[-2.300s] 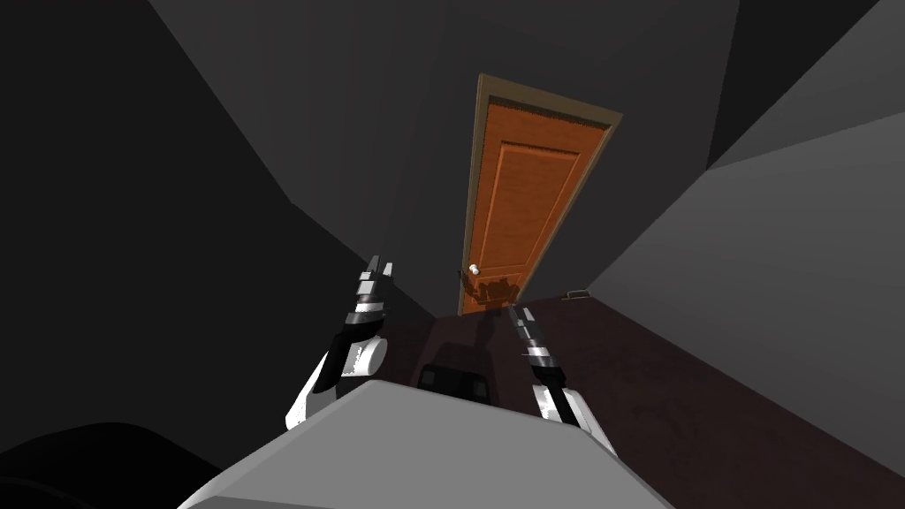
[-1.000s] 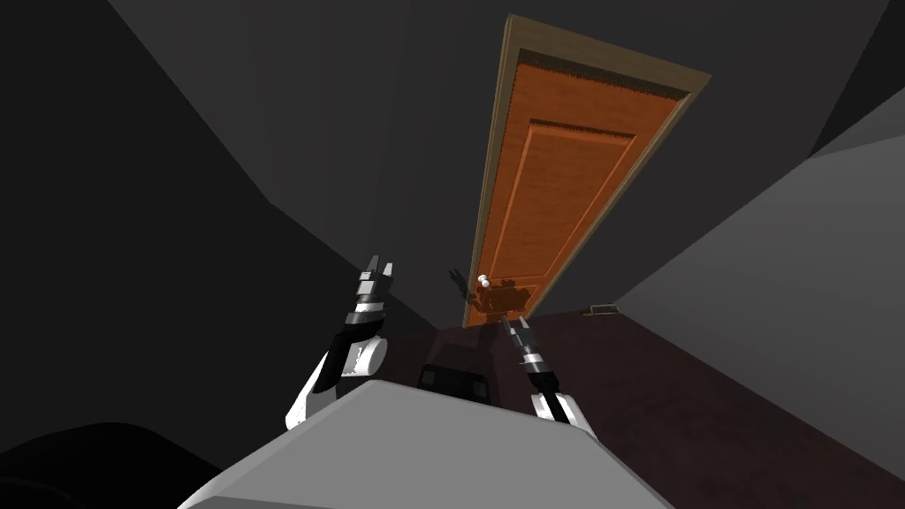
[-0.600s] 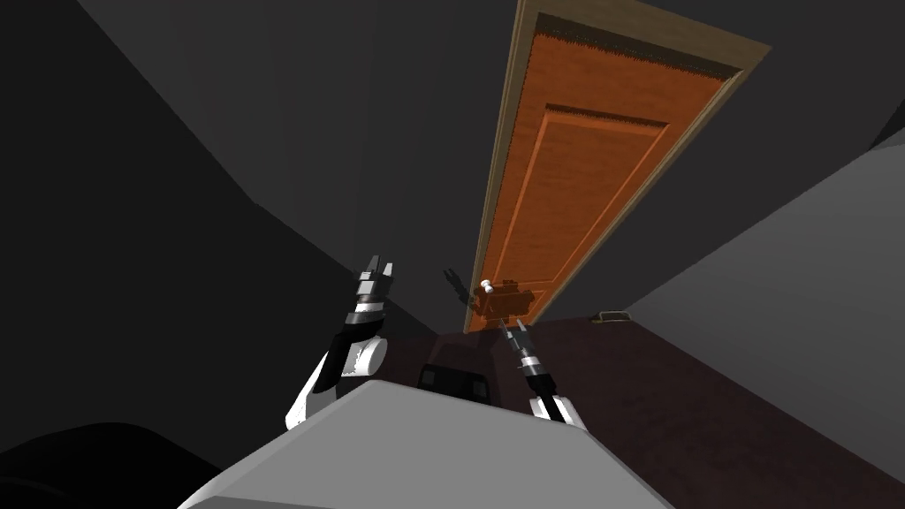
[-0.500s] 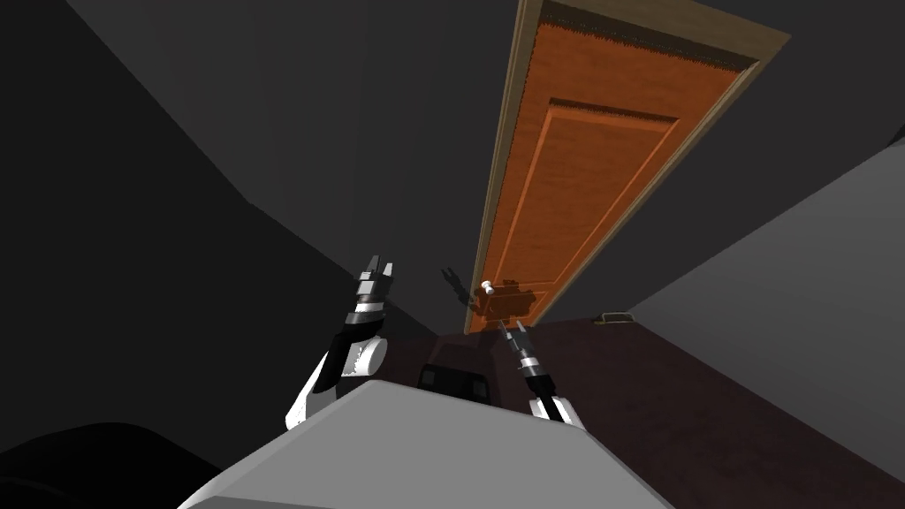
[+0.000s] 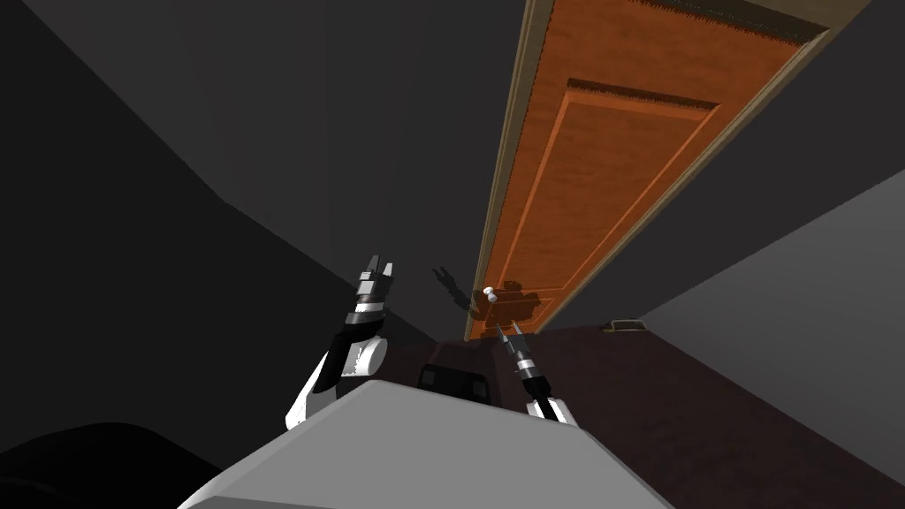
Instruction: Pull the door open
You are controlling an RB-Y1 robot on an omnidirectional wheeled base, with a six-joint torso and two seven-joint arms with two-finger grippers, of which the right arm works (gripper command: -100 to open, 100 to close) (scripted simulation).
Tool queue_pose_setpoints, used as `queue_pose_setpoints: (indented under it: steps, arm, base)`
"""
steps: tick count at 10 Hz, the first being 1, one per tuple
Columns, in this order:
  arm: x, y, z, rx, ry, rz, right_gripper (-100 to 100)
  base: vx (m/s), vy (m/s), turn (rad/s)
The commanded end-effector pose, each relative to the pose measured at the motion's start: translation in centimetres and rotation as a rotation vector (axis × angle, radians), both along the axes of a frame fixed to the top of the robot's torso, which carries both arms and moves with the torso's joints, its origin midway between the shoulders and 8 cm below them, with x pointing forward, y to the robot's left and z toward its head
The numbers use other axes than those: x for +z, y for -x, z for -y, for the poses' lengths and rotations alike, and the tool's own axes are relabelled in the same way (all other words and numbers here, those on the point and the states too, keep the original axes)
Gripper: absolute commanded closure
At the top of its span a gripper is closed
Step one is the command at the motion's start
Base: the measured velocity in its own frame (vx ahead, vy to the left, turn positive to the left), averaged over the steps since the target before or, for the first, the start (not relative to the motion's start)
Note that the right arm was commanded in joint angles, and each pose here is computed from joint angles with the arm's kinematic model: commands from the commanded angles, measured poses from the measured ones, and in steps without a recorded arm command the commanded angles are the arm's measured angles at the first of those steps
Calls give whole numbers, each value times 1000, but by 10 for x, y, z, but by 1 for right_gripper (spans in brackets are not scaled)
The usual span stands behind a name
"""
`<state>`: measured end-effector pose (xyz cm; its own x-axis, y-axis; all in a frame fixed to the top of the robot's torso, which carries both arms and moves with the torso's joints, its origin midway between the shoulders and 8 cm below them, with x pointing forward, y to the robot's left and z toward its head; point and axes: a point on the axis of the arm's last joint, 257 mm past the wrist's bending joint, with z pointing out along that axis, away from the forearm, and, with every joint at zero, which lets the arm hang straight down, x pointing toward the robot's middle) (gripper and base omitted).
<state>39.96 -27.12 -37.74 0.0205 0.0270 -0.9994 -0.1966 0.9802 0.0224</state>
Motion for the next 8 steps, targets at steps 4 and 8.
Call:
queue_pose_setpoints:
  steps: [4, 8]
  arm:
    - [-12, 11, 24, -25, 13, -14, -100]
    - [-16, 23, 57, -65, 12, -19, -100]
  base:
    - [78, 43, 94]
    - [95, 106, 107]
